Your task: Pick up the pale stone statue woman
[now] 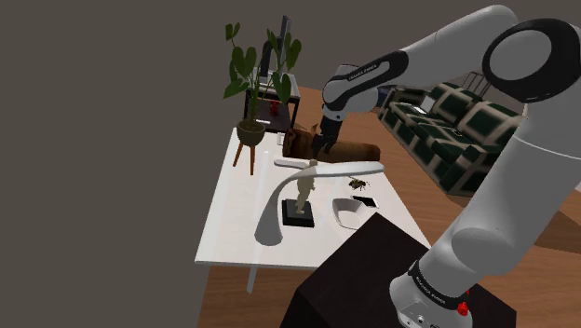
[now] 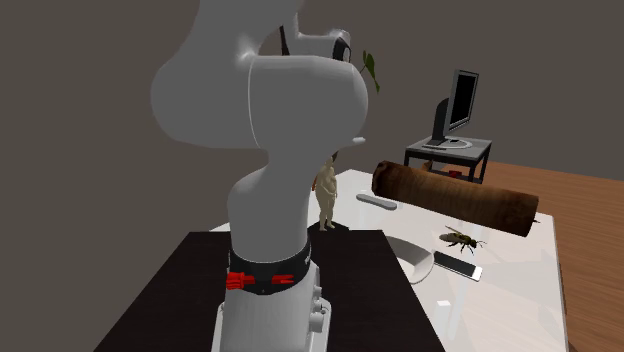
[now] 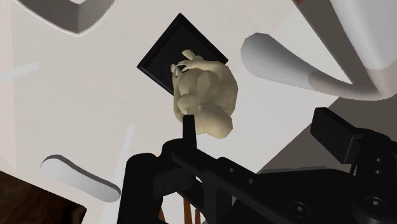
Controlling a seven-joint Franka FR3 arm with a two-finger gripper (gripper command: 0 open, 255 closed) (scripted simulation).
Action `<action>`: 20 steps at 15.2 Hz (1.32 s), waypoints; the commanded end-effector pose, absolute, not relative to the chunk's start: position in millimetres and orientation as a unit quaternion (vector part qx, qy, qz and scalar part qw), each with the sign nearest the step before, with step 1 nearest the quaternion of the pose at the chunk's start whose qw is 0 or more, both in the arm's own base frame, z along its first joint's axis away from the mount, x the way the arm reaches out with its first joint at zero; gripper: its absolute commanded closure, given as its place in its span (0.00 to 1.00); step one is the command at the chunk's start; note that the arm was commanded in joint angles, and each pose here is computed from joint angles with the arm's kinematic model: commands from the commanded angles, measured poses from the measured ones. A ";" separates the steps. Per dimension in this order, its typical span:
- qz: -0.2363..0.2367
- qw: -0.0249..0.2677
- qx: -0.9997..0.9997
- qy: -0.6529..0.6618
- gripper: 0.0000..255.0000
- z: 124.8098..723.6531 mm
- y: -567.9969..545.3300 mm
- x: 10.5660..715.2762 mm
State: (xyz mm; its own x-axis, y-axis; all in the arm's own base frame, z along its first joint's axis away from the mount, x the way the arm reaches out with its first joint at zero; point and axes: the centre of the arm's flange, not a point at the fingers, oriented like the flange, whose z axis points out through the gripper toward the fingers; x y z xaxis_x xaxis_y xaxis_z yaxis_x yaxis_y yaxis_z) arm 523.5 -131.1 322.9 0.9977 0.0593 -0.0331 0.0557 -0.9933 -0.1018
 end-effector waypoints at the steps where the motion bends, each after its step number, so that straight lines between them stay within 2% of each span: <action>1: 0.016 0.055 -0.998 -0.029 0.00 305.2 -141.2 541.4; 12: 0.014 0.058 -0.998 -0.029 0.00 256.2 -146.0 549.0; 13: 0.014 0.058 -0.998 -0.029 1.00 256.0 -145.8 549.0; 20: 0.014 0.058 -0.998 -0.029 1.00 256.0 -145.6 548.9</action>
